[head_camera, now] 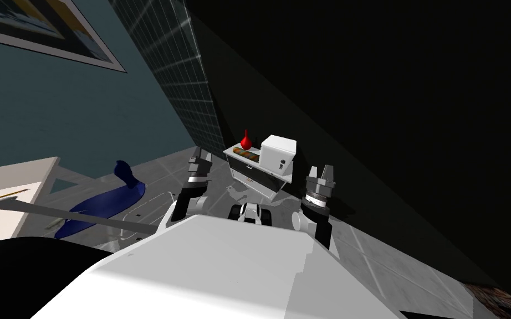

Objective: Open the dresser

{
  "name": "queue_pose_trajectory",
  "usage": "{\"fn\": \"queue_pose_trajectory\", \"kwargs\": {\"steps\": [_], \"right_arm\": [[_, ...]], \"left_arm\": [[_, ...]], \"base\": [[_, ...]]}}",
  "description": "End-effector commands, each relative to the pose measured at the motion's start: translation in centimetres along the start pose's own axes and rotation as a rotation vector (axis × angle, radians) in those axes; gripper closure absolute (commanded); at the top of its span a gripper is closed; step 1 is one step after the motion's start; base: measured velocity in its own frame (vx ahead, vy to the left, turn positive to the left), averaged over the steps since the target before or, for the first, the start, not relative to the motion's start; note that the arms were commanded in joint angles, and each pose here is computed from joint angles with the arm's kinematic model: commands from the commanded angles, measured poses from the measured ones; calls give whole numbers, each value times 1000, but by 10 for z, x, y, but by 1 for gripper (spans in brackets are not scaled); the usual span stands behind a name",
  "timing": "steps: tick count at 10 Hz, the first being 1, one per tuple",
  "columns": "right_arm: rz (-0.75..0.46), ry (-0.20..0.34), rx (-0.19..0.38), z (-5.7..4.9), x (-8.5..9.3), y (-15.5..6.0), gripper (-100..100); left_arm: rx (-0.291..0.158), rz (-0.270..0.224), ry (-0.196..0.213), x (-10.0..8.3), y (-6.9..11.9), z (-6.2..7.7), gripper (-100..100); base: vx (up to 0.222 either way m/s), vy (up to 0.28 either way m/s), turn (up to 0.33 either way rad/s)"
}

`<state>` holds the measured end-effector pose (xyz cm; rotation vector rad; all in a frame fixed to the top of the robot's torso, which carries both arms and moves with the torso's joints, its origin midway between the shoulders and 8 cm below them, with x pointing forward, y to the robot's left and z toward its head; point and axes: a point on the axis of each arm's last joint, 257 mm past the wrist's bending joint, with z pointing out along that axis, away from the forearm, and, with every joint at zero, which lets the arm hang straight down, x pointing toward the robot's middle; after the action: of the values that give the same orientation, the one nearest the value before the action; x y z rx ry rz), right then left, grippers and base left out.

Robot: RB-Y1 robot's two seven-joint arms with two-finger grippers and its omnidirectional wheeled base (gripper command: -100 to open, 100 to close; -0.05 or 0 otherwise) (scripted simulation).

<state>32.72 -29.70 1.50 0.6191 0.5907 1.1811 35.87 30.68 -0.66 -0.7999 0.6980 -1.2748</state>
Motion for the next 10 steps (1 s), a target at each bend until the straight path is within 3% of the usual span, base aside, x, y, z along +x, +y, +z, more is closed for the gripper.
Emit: {"fn": "queue_pose_trajectory", "kwargs": {"steps": [1, 6, 10], "right_arm": [[0, 0, 1, 0, 0, 0, 0], [0, 0, 1, 0, 0, 0, 0], [0, 0, 1, 0, 0, 0, 0]], "left_arm": [[-10, 29, 48, 7, 13, -2, -100], [-27, 79, 117, 17, 46, -10, -100], [-46, 99, 141, 20, 68, -17, -100]], "base": [[29, -1, -25], [39, -3, -28], [29, -3, -15]]}}
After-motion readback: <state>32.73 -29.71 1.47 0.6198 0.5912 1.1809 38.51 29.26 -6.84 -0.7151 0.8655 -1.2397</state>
